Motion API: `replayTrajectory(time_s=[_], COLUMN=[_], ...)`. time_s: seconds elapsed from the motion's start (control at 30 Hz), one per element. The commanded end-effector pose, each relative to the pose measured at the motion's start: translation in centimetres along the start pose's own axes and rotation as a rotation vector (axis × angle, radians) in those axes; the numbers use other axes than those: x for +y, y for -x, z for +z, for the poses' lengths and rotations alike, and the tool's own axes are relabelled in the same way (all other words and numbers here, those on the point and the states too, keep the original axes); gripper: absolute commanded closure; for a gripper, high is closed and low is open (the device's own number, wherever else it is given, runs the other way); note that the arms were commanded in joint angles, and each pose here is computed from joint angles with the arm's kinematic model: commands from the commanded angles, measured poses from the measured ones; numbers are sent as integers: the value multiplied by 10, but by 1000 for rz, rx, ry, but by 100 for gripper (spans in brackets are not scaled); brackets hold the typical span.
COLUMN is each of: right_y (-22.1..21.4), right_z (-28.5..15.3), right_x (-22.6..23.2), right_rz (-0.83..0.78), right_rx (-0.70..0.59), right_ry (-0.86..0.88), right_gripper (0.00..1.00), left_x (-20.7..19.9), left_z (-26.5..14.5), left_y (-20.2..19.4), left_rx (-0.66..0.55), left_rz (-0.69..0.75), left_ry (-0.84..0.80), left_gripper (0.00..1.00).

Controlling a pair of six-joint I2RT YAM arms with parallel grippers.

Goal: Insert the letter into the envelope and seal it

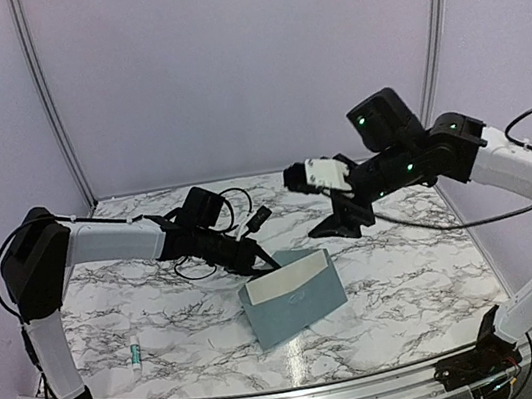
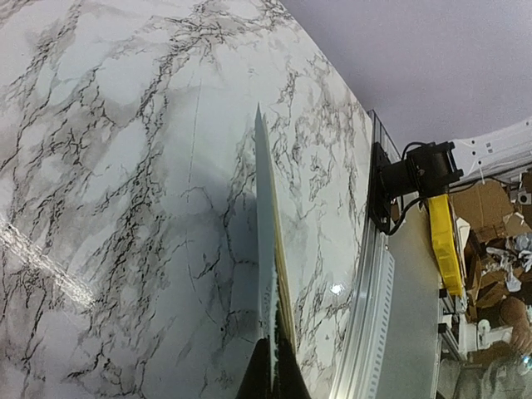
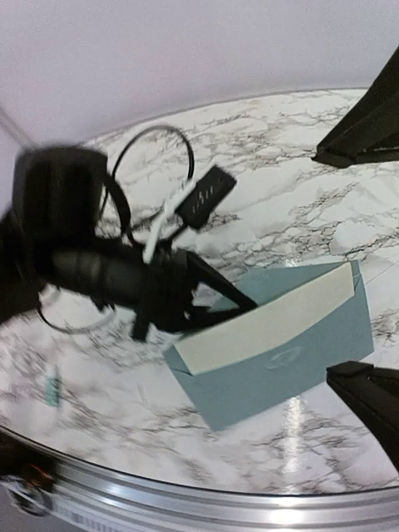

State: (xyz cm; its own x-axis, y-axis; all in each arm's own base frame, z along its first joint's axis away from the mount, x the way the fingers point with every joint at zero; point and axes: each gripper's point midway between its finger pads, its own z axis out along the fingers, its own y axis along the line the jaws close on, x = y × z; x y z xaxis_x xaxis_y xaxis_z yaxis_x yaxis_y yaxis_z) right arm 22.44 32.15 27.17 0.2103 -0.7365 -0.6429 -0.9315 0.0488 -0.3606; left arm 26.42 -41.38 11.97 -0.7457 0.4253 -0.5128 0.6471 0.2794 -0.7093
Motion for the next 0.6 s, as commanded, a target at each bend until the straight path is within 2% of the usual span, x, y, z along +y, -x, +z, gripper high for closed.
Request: replayTrajectory(time_s=[0.0,0.1,0.27,0.57], right_y=[26,0,-40,-54], right_z=[-26,3,39,90], right_x=[-54,-36,-6,26], right_rz=[67,26,-50,-182], right_rx=[-173,-111,-16,67], right_ry=[-139,-63,31,85], right_gripper=[14,14,19,23], left_x=[2,5,6,-3], left_z=[1,5,11,12], left_y=[10,7,1,3], left_rx=[-84,-94,-72,-58], left_rz=[-45,-81,-97,-92], left_ry=[8,-13,-29,-76], left_gripper=[100,100,100,100])
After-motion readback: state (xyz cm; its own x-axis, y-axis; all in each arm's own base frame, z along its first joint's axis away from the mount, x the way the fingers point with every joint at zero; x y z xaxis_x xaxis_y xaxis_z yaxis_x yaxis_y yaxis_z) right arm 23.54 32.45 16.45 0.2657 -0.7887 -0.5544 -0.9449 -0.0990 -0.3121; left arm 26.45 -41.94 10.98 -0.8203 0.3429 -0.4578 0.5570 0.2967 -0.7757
